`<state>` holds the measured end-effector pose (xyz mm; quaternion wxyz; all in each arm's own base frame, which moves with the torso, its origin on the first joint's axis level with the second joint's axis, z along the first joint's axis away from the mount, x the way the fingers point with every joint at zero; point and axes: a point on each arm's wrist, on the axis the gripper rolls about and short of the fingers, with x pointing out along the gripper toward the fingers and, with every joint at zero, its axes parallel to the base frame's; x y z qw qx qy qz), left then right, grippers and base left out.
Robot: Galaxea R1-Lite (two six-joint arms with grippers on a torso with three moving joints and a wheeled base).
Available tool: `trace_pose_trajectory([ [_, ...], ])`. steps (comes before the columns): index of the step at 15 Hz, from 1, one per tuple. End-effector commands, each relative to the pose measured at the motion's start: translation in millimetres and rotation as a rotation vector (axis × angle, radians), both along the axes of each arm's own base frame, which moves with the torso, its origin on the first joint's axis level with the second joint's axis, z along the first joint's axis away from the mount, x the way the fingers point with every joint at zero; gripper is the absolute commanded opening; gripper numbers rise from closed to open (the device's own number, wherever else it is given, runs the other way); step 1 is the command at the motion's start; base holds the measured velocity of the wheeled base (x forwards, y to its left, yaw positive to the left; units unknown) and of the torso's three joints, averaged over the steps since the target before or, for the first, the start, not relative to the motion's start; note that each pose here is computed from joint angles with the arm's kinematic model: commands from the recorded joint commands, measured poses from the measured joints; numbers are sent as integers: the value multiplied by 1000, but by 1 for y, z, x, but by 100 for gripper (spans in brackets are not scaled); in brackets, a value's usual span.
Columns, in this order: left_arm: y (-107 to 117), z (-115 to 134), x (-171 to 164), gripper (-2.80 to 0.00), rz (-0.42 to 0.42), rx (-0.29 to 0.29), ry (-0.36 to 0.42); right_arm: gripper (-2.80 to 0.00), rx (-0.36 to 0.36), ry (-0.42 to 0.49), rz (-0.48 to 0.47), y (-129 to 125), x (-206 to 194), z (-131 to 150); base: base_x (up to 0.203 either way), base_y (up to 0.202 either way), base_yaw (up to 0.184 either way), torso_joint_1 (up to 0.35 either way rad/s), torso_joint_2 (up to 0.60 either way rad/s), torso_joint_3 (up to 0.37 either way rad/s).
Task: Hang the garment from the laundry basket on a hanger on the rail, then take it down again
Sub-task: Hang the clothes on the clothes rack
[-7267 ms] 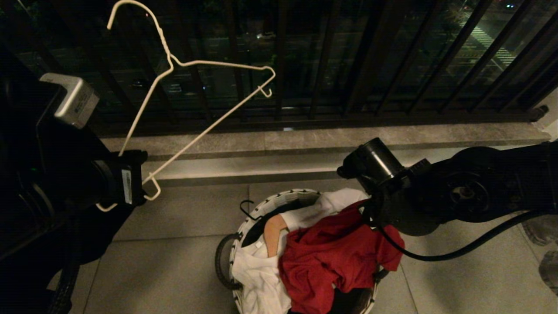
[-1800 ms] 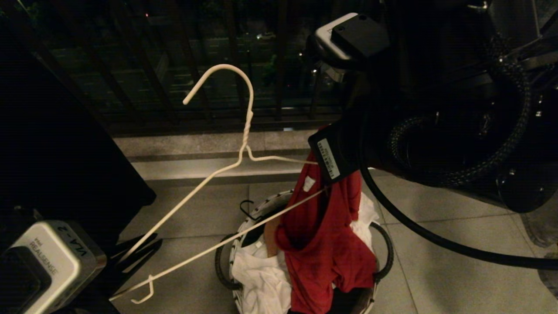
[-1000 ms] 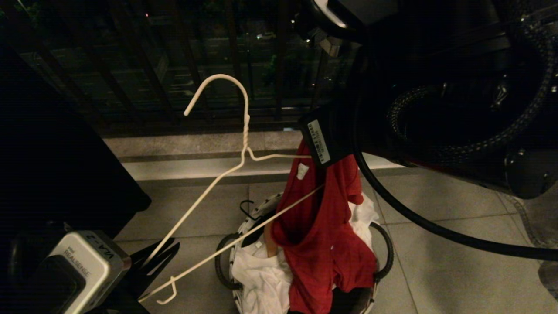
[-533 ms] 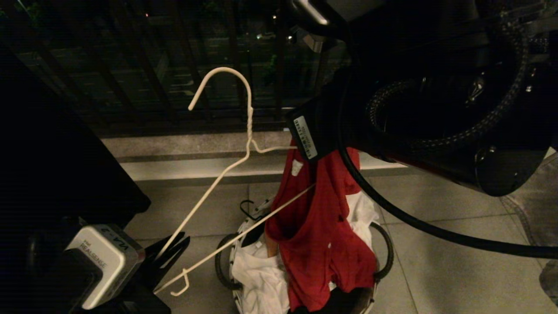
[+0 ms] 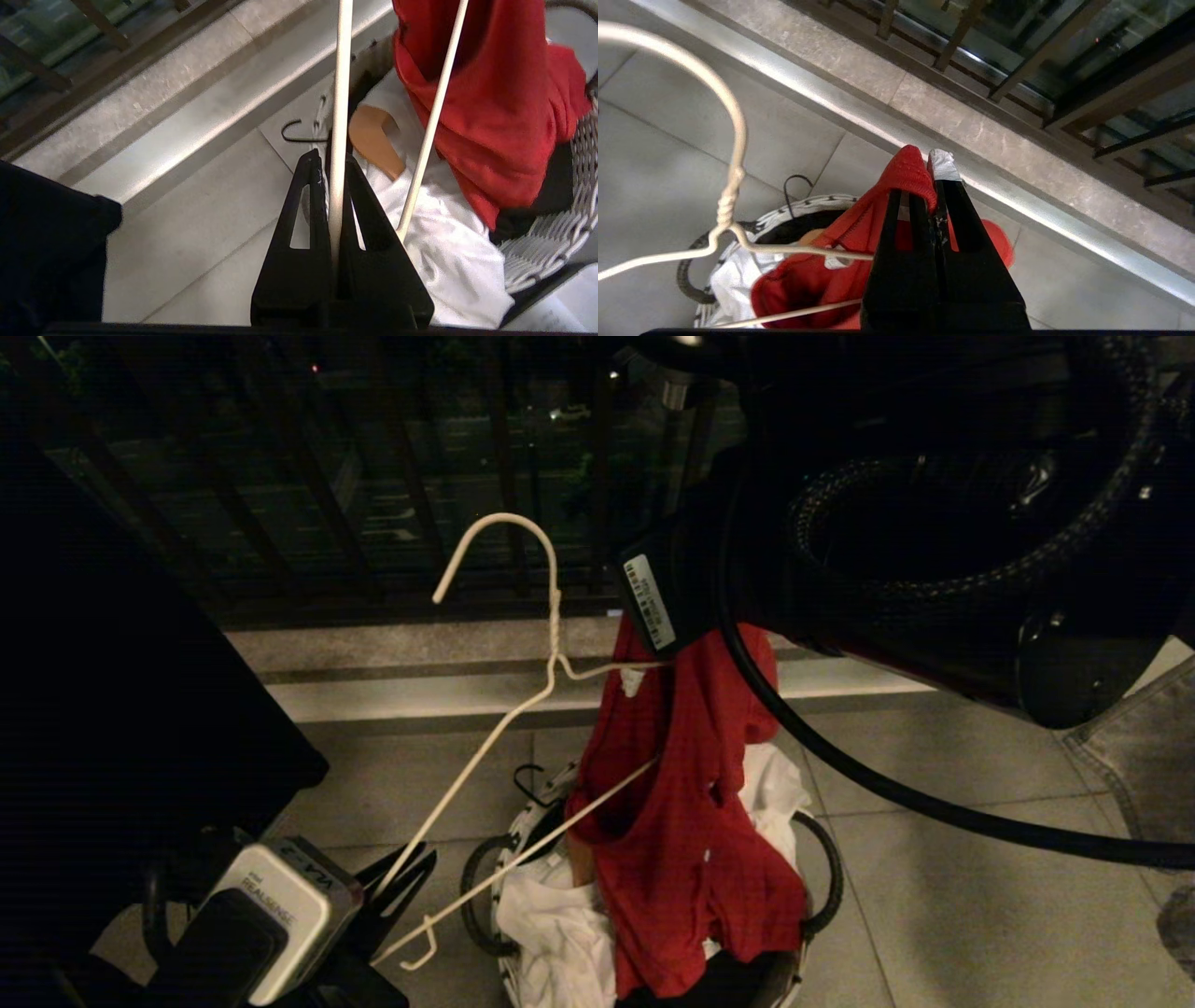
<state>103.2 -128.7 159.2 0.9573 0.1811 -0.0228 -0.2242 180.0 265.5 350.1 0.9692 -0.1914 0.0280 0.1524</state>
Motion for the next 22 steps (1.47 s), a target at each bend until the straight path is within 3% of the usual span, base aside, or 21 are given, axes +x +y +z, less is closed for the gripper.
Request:
trace_pose_trajectory([
  [1, 0, -3, 0, -280, 3, 10, 7, -280, -8, 0, -3, 0, 0, -1, 0, 0, 0, 0, 0, 0],
  [7, -17, -6, 12, -280, 5, -80, -19, -280, -33, -20, -5, -2, 2, 3, 0, 0, 0, 0, 0, 0],
  [12, -41, -19, 29, -280, 1, -121, -47, -280, 41, -62, -9, -17, 7, 27, 0, 0, 0, 0, 0, 0],
  [17, -51, -7, 34, -280, -6, -196, -68, -280, 78, -85, 18, -16, 7, 30, 0, 0, 0, 0, 0, 0],
  [22, -54, -3, 36, -280, -11, -237, -69, -280, 84, -73, 29, -13, 5, 25, 0, 0, 0, 0, 0, 0],
])
